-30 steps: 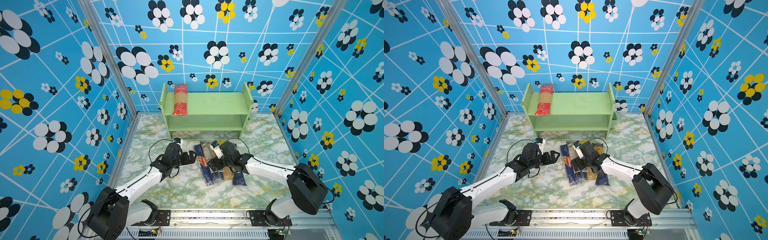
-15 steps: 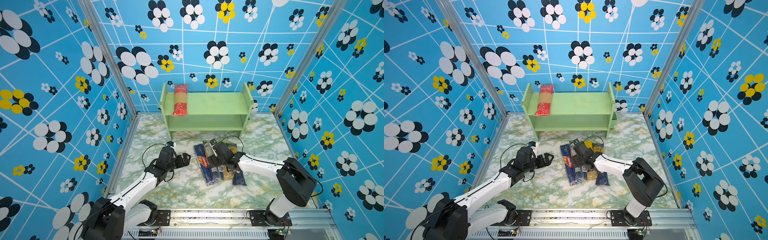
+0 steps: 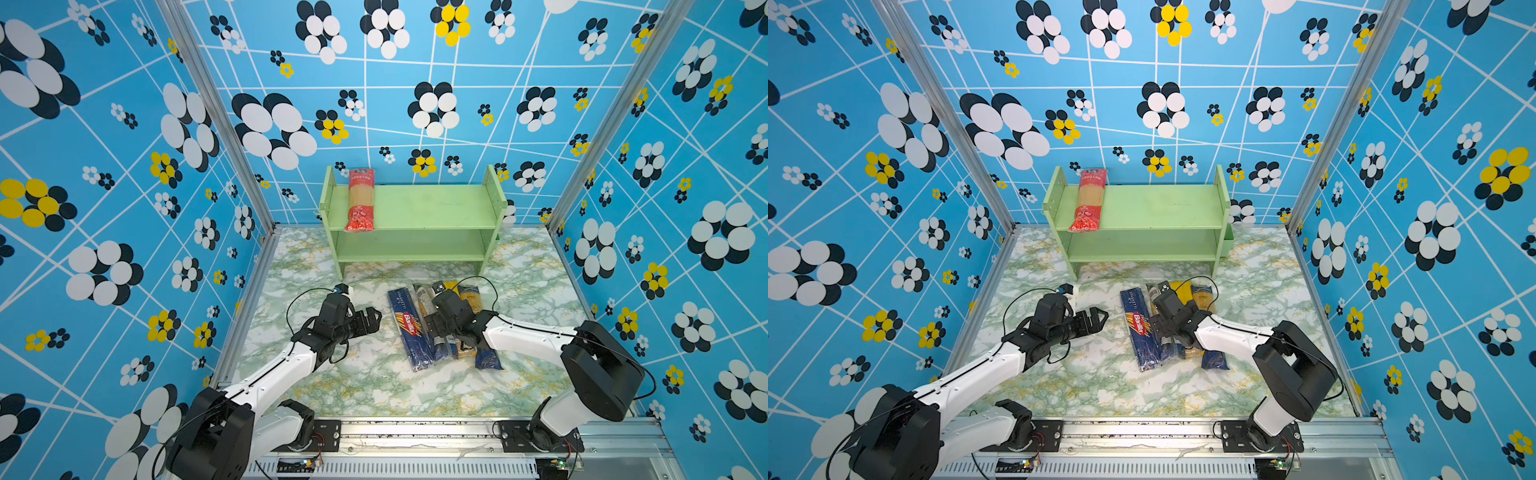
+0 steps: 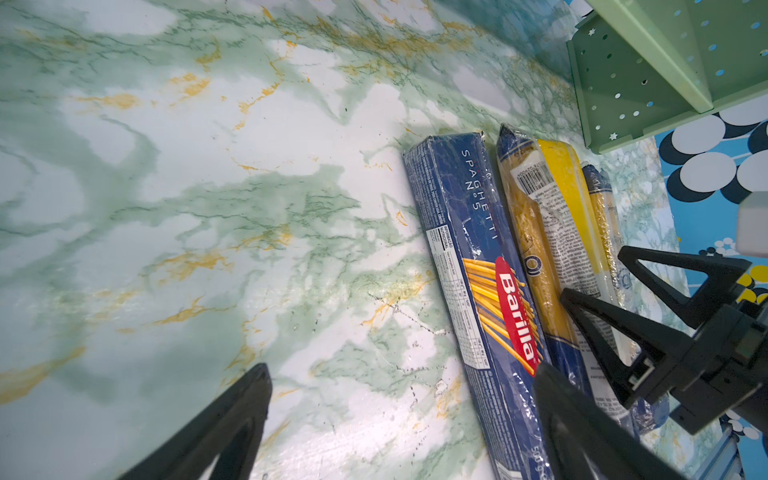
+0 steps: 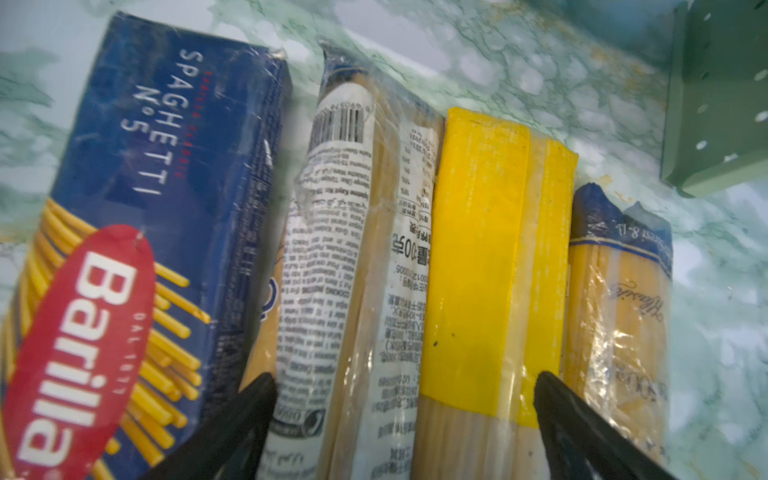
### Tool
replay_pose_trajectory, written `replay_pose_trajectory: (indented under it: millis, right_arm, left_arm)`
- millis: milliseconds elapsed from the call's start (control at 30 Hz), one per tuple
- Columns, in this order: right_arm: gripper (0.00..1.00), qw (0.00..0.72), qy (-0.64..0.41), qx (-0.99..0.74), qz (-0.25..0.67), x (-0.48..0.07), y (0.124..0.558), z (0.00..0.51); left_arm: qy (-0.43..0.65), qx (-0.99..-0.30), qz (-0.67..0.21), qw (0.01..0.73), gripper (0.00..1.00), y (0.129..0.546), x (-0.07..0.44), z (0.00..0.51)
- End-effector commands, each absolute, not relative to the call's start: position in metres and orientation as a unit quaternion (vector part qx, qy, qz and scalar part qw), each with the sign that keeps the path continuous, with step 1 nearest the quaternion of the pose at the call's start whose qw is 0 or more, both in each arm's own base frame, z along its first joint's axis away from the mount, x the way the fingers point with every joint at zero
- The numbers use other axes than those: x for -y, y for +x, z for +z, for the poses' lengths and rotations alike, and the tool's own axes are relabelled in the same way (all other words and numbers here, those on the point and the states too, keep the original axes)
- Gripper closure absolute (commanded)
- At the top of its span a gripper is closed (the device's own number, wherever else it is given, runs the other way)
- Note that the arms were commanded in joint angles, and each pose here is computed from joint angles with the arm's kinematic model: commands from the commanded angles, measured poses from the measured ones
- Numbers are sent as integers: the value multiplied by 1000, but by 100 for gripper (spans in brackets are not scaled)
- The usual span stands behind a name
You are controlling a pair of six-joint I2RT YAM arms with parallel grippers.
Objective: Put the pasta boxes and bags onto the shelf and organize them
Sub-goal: 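Move the left gripper over the Barilla box while the right descends over the clear bag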
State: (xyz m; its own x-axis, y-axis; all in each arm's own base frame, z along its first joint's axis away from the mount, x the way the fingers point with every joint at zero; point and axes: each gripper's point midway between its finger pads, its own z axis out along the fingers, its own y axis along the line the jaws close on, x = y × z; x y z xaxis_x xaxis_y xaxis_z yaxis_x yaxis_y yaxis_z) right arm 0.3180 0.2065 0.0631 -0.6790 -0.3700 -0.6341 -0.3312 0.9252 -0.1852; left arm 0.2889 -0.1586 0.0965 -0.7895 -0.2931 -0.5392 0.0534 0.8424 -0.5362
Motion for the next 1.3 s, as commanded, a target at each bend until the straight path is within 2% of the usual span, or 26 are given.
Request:
replay_pose_trajectory:
  millis: [0,167,733,1267]
  right_arm:
    - [2,324,-175,-926,-84,-167,308,57]
    - [2,326,-196,-925,-18,-193,306,64]
    - [2,304,-233,-924,-14,-239,307,36]
    - [3,334,-260,-904,64,-299,307,46]
  left_arm:
    - [-67,-903,-282,317,1,294,162,102]
    - [-64,-903,-285,315,1,296,165,102]
    - [-76,-906,-277,310,1,287,158,95]
    - [-79,-910,-276,299,1,276,155,87]
